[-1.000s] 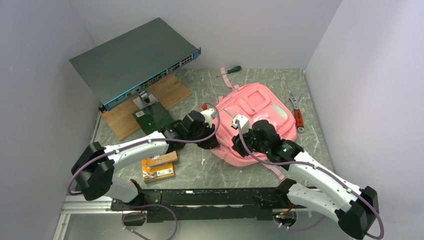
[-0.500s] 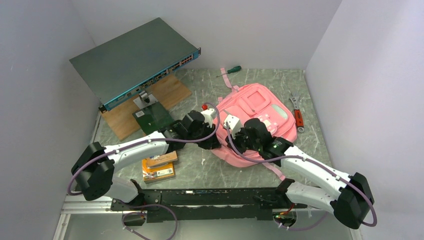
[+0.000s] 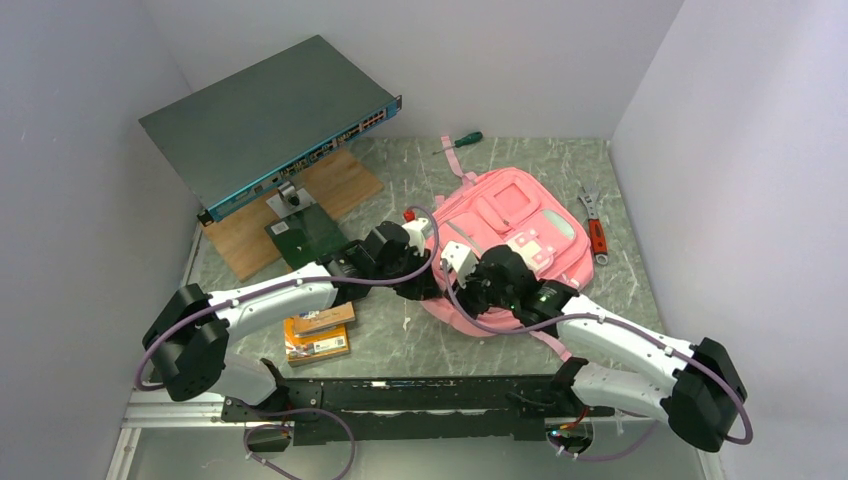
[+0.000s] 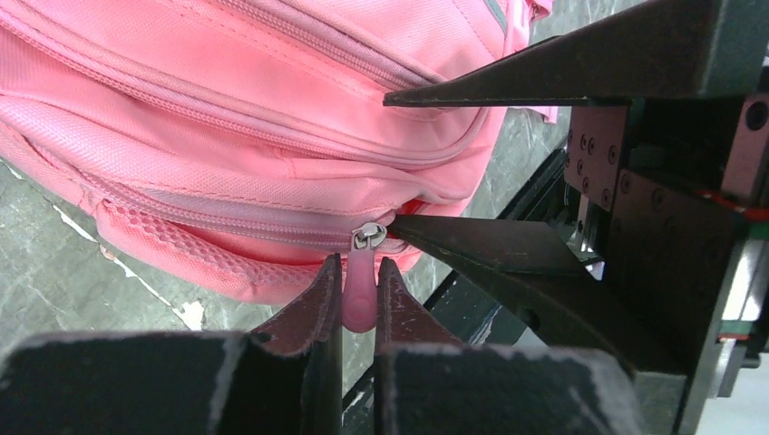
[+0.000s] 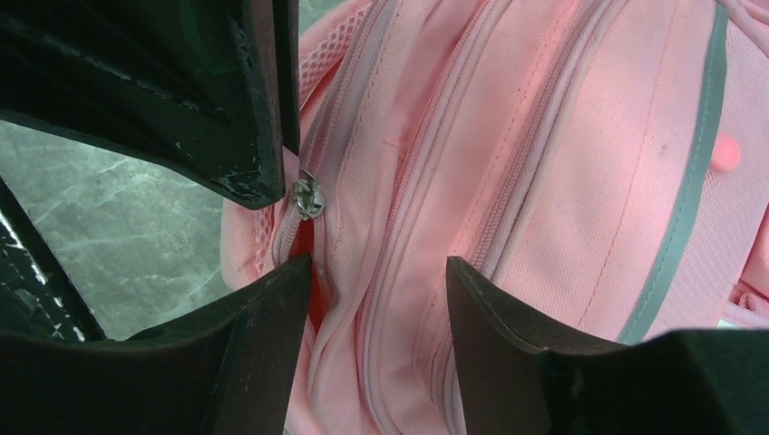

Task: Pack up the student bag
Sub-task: Unzip the student bag at the center of the board.

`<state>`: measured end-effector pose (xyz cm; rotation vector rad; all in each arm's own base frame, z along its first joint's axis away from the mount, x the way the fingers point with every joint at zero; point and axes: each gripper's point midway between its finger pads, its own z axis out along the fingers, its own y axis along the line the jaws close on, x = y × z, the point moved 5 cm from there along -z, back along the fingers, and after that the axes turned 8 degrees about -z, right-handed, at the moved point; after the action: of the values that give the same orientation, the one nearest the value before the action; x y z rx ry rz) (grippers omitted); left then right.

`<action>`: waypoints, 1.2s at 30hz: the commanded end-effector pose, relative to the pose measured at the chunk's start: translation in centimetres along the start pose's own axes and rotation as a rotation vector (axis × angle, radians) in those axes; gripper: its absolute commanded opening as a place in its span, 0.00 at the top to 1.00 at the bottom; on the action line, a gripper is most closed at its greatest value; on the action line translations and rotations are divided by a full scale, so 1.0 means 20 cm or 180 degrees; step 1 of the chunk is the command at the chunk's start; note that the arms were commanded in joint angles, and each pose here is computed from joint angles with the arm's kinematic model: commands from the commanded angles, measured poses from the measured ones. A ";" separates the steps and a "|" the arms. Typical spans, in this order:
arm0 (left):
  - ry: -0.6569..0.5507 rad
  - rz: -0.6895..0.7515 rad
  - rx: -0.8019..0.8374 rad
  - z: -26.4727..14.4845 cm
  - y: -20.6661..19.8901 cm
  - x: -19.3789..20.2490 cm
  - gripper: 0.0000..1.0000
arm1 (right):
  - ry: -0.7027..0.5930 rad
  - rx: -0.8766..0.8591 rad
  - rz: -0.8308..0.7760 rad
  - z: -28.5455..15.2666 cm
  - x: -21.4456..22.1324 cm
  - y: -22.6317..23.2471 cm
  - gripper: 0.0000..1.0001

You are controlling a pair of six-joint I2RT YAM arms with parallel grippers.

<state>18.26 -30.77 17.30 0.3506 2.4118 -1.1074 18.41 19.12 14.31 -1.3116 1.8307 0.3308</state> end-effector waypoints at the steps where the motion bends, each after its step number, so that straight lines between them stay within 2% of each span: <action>1: -0.0357 0.0076 0.0557 -0.10 -0.20 -0.14 1.00 | -0.0009 0.0074 -0.0094 0.05 0.01 0.02 0.40; 3: -0.0360 0.0065 0.0572 -0.10 -0.21 -0.14 1.00 | 0.0013 0.0192 -0.0090 0.08 0.02 0.01 0.42; 4: -0.0360 0.0067 0.0570 -0.11 -0.21 -0.14 1.00 | 0.0021 0.0252 -0.0106 0.09 0.01 0.00 0.49; 6: -0.0354 0.0055 0.0551 -0.10 -0.20 -0.13 1.00 | 0.0027 0.0307 -0.0144 0.09 0.01 -0.01 0.80; 8: -0.0343 0.0041 0.0491 -0.10 -0.18 -0.12 1.00 | 0.0080 0.0447 -0.0105 0.09 0.01 -0.04 0.96; 9: -0.0331 0.0016 0.0427 -0.10 -0.17 -0.12 1.00 | 0.0109 0.0541 -0.0072 0.07 0.01 -0.06 1.00; 11: -0.0382 -0.0050 0.0126 -0.10 -0.11 -0.12 1.00 | 0.0142 0.0657 -0.0033 0.04 0.02 -0.07 1.00; 15: -0.0506 -0.0275 -0.0866 -0.14 0.10 -0.15 1.00 | 0.0065 0.0691 -0.0047 -0.08 0.04 -0.06 1.00; 20: -0.0854 -0.0421 -0.1375 -0.24 0.26 -0.23 1.00 | -0.0048 0.0973 -0.0081 -0.28 0.06 -0.08 1.00; 26: -0.1277 -0.0258 -0.1439 -0.31 0.33 -0.43 1.00 | -0.0457 0.0998 -0.0075 -0.42 -0.02 -0.08 1.00; 32: -0.1253 0.0012 -0.1470 -0.20 0.34 -0.59 1.00 | -0.0855 0.0967 -0.0154 -0.53 -0.12 -0.08 1.00; 36: -0.1377 0.0055 -0.1399 -0.22 0.36 -0.64 1.00 | -0.1022 0.1244 -0.0115 -0.66 -0.14 -0.12 1.00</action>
<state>25.92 -27.99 21.05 0.1115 2.3039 -0.8256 15.08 13.70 20.59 -1.0712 1.6006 0.1891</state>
